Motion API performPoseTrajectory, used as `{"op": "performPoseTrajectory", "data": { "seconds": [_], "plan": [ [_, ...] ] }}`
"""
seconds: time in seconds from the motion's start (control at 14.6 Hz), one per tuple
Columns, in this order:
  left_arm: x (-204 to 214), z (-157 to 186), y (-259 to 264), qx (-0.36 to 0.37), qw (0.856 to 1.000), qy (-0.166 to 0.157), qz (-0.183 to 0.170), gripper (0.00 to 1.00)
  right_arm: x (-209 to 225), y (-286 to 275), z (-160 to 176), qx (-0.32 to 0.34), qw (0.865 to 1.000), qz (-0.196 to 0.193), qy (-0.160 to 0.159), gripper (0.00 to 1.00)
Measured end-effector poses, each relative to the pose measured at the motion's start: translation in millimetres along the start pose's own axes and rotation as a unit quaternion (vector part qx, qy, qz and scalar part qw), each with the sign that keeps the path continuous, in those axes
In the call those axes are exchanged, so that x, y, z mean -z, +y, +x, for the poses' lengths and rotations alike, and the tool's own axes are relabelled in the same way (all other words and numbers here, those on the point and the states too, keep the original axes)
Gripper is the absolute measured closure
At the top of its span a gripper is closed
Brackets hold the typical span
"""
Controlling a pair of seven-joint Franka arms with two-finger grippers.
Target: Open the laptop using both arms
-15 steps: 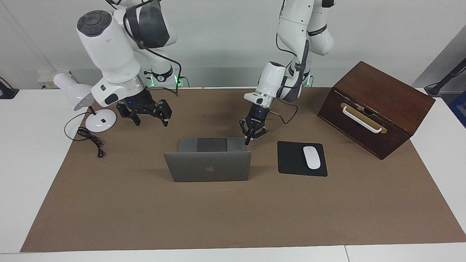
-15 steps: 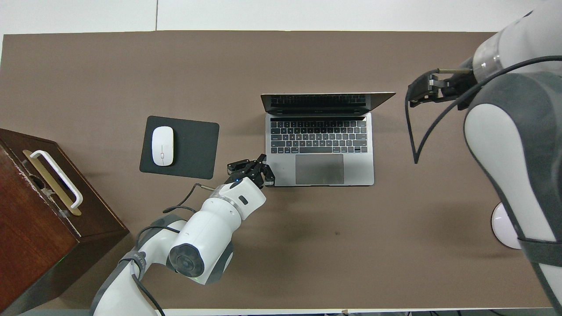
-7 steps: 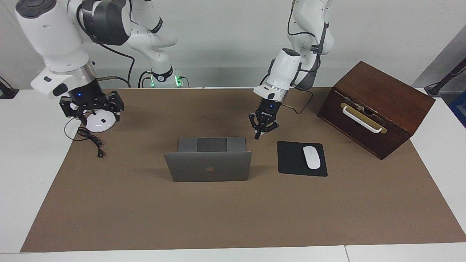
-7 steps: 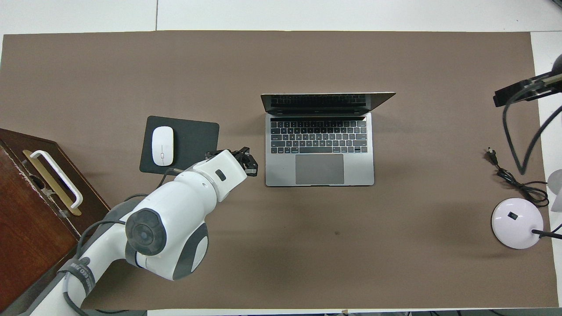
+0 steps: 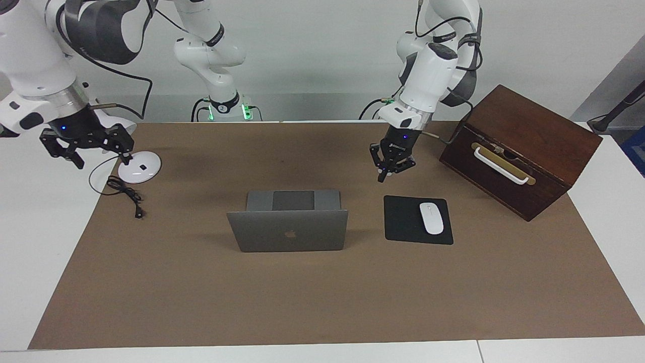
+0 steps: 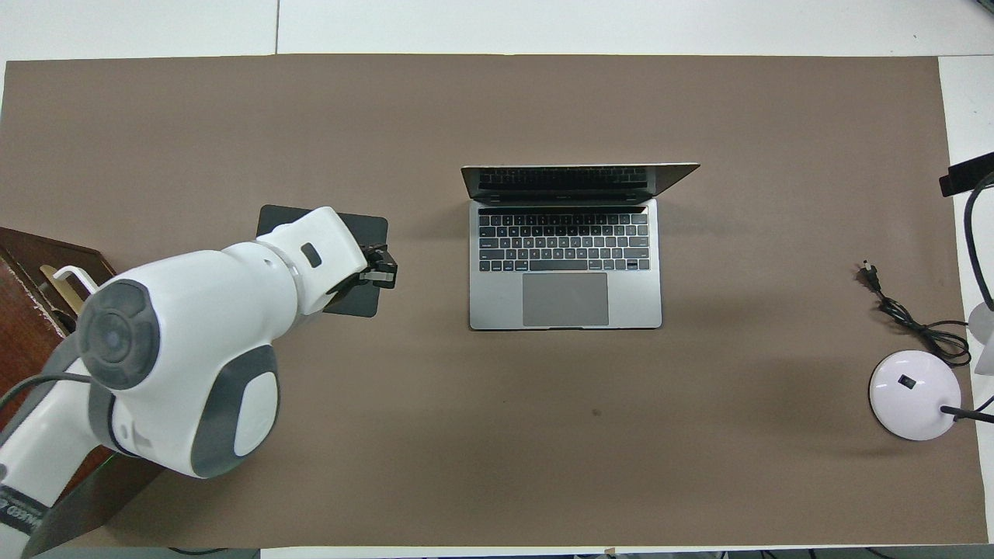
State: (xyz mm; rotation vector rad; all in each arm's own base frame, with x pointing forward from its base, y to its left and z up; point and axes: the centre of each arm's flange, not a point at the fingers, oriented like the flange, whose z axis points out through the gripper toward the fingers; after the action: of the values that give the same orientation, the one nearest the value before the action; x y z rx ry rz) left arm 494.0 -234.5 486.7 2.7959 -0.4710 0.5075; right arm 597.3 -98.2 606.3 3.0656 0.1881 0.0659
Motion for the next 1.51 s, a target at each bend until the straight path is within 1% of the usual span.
{"op": "performPoseTrajectory", "data": {
  "seconds": [0.21, 0.48, 0.62, 0.76, 0.89, 1.1, 1.24, 1.44, 1.51],
  "plan": [
    [31, -2, -32, -0.003, 1.0, -0.025, 0.0, 0.99, 1, -1, -3, -0.004, 1.0, 0.003, 0.0, 0.0],
    [80, 1, -84, -0.013, 0.997, -0.074, 0.003, 0.99, 5, -5, -5, -0.01, 1.0, 0.004, 0.0, 0.0],
    [106, 2, -113, -0.007, 0.996, -0.088, 0.006, 0.99, 5, -6, -4, -0.009, 1.0, 0.004, 0.0, 0.0],
    [127, 2, -137, -0.005, 0.995, -0.095, 0.01, 0.99, 5, -9, -4, -0.006, 1.0, 0.005, 0.0, 0.0],
    [149, 1, -158, -0.007, 0.994, -0.105, 0.027, 0.99, 5, -9, -7, -0.018, 1.0, 0.011, 0.0, 0.0],
    [175, -2, -182, 0.009, 0.992, -0.114, 0.046, 0.99, 8, -13, -23, -0.065, 0.997, 0.043, 0.003, 0.0],
    [188, -3, -195, 0.022, 0.992, -0.113, 0.052, 0.99, 12, -19, -33, -0.07, 0.996, 0.049, 0.002, 0.0],
    [211, -4, -226, 0.055, 0.99, -0.114, 0.062, 0.99, 10, -26, -52, -0.07, 0.996, 0.054, -0.008, 0.0],
    [218, -4, -235, 0.068, 0.989, -0.114, 0.066, 0.93, 9, -28, -56, -0.069, 0.996, 0.055, -0.01, 0.0]
  ]
}}
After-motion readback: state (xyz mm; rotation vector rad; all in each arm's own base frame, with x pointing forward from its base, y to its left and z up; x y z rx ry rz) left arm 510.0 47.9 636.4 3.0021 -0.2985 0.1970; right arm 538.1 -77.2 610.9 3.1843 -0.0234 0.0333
